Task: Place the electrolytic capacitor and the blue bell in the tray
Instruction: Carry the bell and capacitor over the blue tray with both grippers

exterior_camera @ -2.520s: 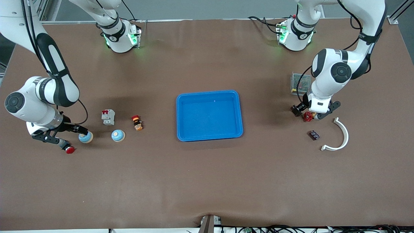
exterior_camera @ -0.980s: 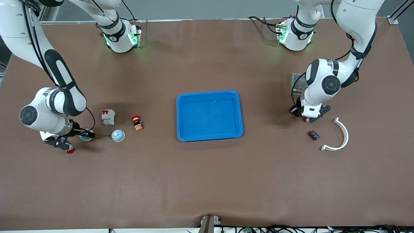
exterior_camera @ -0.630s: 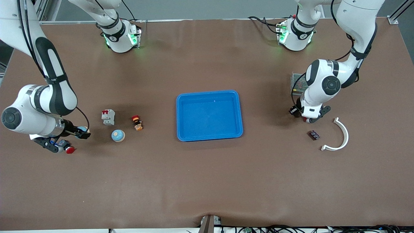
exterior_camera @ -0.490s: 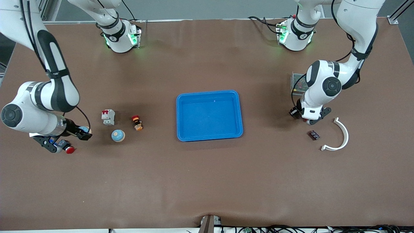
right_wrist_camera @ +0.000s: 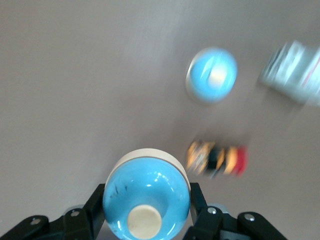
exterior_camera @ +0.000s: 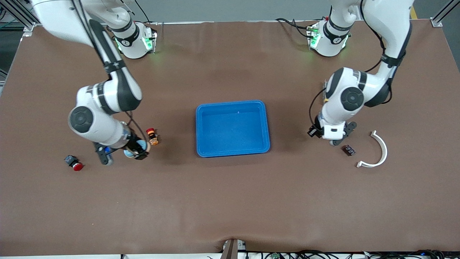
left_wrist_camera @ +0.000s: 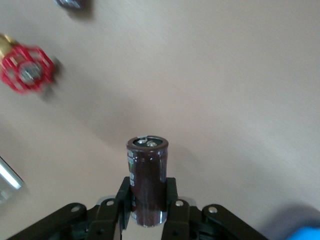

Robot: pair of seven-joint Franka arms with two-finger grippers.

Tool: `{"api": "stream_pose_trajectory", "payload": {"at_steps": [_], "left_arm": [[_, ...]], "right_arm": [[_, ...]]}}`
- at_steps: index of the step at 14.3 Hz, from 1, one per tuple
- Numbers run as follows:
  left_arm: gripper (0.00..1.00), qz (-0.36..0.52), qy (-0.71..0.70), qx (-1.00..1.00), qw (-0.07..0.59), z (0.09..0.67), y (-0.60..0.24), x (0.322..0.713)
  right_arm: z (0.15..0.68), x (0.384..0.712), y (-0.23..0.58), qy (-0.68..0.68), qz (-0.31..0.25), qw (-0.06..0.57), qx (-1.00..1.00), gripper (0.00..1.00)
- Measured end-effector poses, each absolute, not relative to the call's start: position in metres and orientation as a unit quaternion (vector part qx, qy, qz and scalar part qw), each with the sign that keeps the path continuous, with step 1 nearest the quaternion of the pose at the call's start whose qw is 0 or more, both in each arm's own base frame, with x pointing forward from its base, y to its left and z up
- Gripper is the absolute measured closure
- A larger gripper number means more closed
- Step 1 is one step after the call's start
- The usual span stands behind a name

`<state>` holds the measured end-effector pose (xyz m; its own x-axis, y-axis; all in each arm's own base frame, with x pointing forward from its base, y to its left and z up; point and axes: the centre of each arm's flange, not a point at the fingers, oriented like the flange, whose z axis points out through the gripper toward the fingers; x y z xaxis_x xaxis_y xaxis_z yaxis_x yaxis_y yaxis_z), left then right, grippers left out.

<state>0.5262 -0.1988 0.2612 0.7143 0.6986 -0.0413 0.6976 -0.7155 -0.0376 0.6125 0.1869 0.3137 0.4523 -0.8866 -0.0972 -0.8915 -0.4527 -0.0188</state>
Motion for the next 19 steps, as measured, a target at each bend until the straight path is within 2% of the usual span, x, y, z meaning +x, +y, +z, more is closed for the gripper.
{"api": "stream_pose_trajectory", "payload": {"at_steps": [7,11,15,19], "left_arm": [[0.7,0.017,-0.426,-0.904,0.0,0.272,-0.312,0.495],[0.7,0.019,-0.439,-0.898,-0.001,0.265,-0.36,0.475],[0.7,0.032,-0.43,-0.902,0.015,0.238,-0.386,0.458],[0.7,0.037,-0.437,-0.898,0.022,0.224,-0.396,0.45]], "right_arm": [[0.305,0.594,0.319,0.612,0.038,0.043,-0.789,0.3],[0.265,0.585,0.376,0.625,0.045,0.033,-0.778,0.3],[0.225,0.577,0.4,0.624,0.041,0.04,-0.78,0.3],[0.213,0.562,0.419,0.616,0.044,0.031,-0.786,0.3]]}}
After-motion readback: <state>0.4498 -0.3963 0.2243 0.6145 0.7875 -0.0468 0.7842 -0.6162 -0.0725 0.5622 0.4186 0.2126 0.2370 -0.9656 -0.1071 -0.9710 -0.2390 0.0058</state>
